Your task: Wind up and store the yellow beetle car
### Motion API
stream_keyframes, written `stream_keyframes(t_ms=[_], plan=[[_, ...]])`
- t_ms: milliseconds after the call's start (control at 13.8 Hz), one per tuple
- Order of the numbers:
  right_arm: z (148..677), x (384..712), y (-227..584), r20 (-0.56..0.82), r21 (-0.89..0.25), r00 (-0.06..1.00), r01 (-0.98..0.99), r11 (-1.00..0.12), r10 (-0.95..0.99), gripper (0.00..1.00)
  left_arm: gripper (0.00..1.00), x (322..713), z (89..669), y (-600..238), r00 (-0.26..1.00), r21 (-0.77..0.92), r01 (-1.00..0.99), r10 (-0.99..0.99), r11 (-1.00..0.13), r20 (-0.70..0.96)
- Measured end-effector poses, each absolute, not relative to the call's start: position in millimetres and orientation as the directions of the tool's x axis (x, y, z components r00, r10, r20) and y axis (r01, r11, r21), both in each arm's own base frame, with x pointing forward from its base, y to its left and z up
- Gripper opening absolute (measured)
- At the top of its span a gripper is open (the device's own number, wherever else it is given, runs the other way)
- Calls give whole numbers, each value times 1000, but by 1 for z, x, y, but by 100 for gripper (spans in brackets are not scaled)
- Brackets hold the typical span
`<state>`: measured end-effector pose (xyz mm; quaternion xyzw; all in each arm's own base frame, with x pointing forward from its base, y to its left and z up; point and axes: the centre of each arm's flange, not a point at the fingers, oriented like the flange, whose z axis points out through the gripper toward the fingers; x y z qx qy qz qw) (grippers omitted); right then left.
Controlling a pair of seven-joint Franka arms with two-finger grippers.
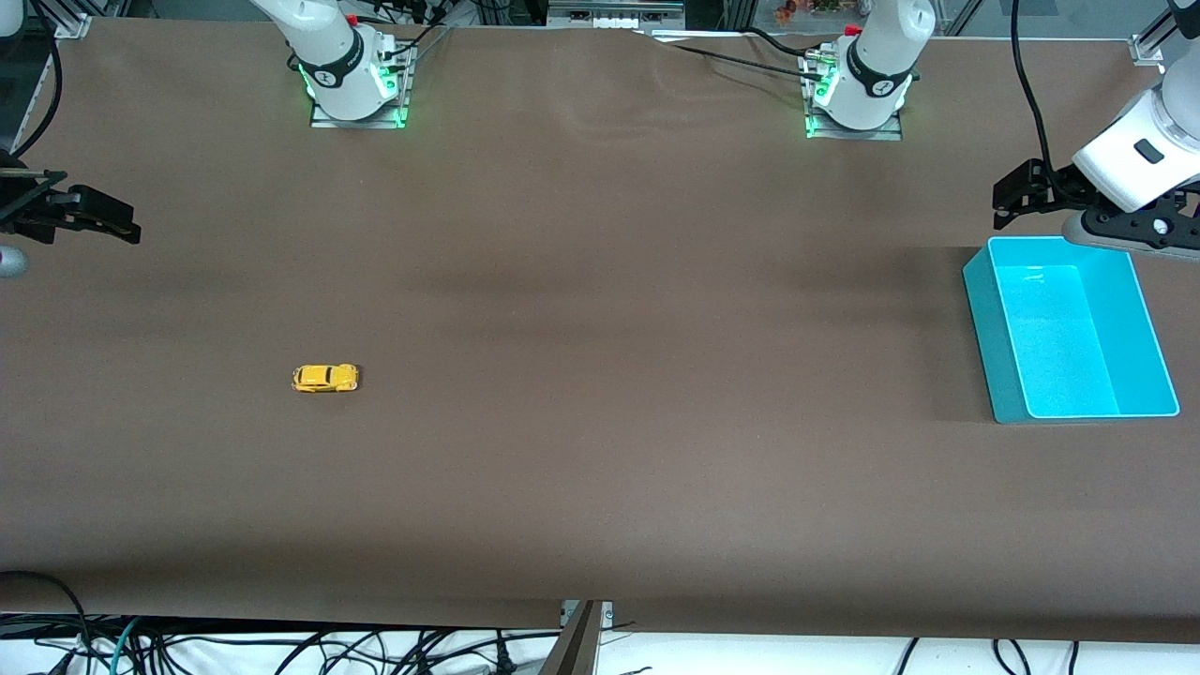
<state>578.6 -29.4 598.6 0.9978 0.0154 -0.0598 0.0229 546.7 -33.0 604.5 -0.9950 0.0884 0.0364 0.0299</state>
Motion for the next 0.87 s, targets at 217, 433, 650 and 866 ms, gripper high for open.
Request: stream_keyframes(t_ms=[217,433,650,866], plan=[[598,579,-29,-120,44,992,34,-998,28,100,100,546,604,-33,981,-52,-178,-174,-983,-83],[598,579,-29,-120,44,992,34,-998,29,100,100,546,604,-35,981,-52,-181,-177,-982,-85],[598,579,-29,-121,43,992,35,-998,29,100,100,548,598,-30,981,-51,-173,-167,-984,-101],[591,582,-23,-134,41,990,45,-998,39,100,100,549,596,-29,981,-51,-172,-166,-984,-105]])
